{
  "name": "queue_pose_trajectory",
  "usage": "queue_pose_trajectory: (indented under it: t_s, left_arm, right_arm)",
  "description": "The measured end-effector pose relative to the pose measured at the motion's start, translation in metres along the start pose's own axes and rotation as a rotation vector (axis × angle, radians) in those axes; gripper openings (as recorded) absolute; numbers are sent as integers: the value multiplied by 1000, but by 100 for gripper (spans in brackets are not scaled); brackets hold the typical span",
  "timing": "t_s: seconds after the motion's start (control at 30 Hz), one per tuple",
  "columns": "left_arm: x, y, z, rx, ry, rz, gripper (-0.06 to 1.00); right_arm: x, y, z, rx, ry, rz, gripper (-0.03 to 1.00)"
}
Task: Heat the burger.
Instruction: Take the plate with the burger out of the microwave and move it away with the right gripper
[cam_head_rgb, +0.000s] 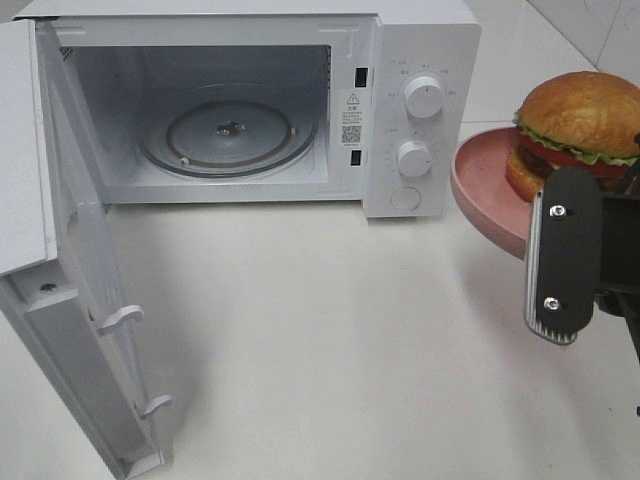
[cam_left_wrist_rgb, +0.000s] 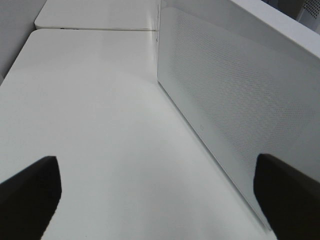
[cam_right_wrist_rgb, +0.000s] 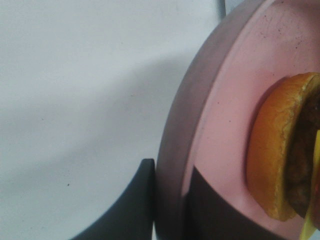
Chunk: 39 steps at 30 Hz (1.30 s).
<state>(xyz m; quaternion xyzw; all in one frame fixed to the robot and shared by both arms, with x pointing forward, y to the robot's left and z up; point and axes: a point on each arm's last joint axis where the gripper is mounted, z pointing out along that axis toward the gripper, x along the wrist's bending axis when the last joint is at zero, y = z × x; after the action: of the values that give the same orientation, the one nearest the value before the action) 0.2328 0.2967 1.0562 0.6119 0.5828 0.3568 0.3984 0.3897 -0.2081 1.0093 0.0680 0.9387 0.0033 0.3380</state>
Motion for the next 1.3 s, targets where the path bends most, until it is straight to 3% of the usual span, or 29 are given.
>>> queue_pose_trajectory:
  t_s: [1.3]
  left_arm:
    - [0, 0, 0, 0, 0, 0, 99]
  right_arm:
    - [3, -17, 29, 426, -177, 604, 9]
